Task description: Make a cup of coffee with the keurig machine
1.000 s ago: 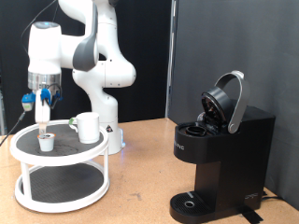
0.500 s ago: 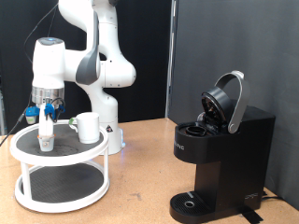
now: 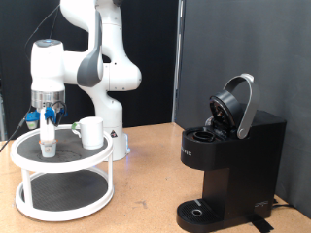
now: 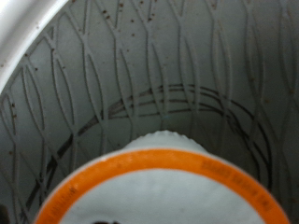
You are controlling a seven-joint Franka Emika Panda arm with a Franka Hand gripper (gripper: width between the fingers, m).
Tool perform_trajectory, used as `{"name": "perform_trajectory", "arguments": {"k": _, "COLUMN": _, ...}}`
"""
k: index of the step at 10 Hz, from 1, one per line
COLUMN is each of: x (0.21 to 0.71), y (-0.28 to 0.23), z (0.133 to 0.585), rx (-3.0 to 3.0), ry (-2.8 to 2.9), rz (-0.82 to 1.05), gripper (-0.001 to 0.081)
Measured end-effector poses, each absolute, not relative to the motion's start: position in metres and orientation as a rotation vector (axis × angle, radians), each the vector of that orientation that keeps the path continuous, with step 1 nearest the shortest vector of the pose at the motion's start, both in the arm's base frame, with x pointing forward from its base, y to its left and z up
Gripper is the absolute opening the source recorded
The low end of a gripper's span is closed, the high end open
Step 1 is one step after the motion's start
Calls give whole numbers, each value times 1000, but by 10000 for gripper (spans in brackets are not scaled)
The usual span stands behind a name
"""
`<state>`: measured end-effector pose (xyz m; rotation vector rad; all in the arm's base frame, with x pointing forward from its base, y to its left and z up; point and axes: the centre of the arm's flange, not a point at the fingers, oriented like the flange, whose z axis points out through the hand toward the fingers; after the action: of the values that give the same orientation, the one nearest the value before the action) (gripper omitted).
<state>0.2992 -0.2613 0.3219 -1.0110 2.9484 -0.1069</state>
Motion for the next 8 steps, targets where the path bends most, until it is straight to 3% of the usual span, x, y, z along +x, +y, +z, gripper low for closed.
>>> {"name": "perform_trajectory", "arguments": {"k": 3, "x": 299, "y": -264, "z": 326, "rx": -1006, "ry": 2948, "rz": -103, "gripper": 730}}
{"name": "perform_trajectory", "arguments": {"k": 4, "x": 299, "y": -265, "z": 327, "rx": -1005, "ry": 2951, "rz": -101, "gripper": 537}}
{"name": "perform_trajectory", "arguments": {"k": 5, "x": 299, "y": -266, "z": 329, "rx": -1003, "ry": 2954, "rz": -98, "gripper": 537}}
{"name": "perform_trajectory", "arguments": {"k": 6, "x": 300, "y": -266, "z": 330, "rx": -1002, "ry": 2957, "rz": -97, "gripper": 379}}
{"name": "perform_trajectory", "arguments": {"k": 8, "x": 300, "y": -268, "z": 332, "rx": -1000, "ry": 2965, "rz": -89, "gripper": 379}}
